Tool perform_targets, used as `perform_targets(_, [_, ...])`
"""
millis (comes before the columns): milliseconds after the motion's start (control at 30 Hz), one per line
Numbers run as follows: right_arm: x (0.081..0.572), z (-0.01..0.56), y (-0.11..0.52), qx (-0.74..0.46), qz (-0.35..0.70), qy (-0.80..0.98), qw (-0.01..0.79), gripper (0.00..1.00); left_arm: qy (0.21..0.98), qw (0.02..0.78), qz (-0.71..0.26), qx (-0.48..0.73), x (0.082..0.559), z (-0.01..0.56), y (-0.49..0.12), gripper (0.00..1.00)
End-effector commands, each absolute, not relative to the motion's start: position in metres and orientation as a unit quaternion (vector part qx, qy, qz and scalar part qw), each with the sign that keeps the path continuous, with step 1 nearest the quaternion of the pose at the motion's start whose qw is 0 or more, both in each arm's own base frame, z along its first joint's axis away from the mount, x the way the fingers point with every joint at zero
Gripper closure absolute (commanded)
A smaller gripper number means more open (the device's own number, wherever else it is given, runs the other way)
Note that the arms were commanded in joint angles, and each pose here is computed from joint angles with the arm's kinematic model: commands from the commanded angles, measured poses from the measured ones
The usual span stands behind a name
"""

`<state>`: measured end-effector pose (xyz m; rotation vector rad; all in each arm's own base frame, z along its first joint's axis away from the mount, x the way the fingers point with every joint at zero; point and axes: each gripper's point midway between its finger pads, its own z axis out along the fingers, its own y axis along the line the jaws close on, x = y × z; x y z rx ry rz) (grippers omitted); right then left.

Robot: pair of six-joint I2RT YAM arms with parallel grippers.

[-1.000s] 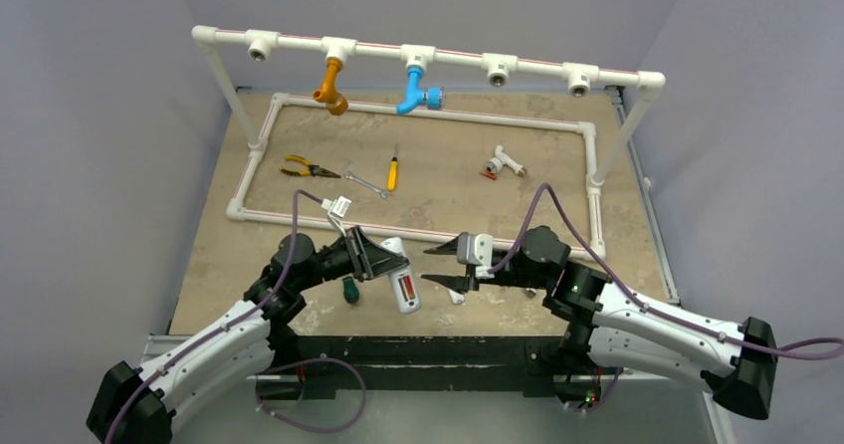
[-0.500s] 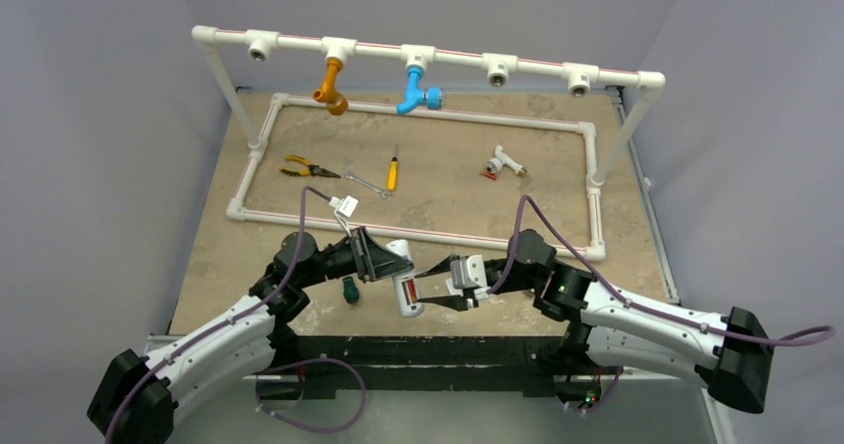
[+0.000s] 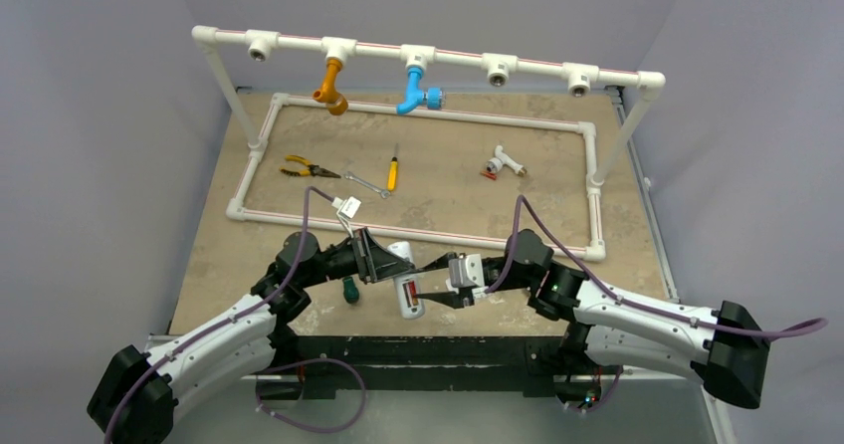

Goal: Load the batteries into the remote control
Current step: Load the battery into the remote control.

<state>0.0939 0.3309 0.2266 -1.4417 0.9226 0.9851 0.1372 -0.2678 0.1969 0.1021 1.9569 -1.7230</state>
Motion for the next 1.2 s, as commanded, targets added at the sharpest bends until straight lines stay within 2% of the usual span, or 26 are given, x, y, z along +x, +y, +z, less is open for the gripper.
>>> perform_targets(0, [0.099, 0.230, 0.334, -0.605, 0.411, 0.381, 0.566, 0.59, 0.692, 0.289, -0.659, 0.064, 0.137, 0.223, -0.271, 1.00])
perform_targets(533, [0.100, 0.216, 0.335, -0.609, 0.409, 0.395, 0.553, 0.64, 0.688, 0.290, -0.662, 0.064, 0.136, 0.226, -0.272, 1.00])
perform_targets(1033, [0.101, 0.207, 0.335, -0.613, 0.406, 0.400, 0.546, 0.73, 0.687, 0.291, -0.663, 0.065, 0.135, 0.227, -0.272, 1.00])
perform_targets(1167, [0.100, 0.203, 0.334, -0.618, 0.404, 0.403, 0.541, 0.78, 0.688, 0.291, -0.662, 0.064, 0.135, 0.227, -0.272, 1.00])
